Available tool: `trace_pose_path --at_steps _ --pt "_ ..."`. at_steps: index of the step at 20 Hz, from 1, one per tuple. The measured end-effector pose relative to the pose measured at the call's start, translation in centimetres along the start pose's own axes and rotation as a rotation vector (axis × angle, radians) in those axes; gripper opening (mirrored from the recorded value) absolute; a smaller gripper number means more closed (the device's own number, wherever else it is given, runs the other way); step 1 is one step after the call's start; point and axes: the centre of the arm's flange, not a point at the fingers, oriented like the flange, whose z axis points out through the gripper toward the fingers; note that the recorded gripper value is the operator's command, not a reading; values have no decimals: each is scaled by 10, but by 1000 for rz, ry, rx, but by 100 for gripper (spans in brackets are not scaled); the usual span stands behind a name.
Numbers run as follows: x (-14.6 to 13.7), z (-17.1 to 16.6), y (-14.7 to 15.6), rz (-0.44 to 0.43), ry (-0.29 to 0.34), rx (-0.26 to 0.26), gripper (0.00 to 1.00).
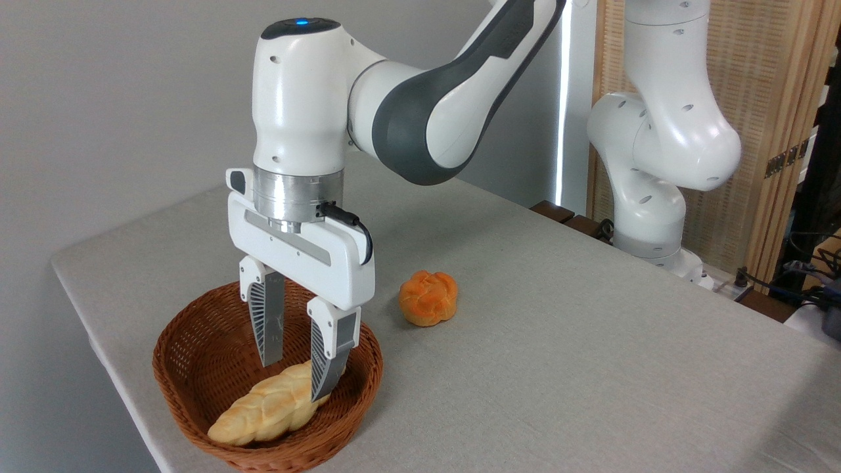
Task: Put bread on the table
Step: 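Lower the open gripper into the wicker basket over the bread roll, then close the gripper on the end of the golden bread roll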
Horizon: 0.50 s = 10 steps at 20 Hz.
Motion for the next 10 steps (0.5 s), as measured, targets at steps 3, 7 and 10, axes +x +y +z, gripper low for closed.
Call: trace_pose_path --at_steps 3,7,10 --pt "-2 8 1 0 -13 -7 100" --pt "-5 17 3 1 -29 -17 100" --pt "-6 22 5 1 -30 -18 100"
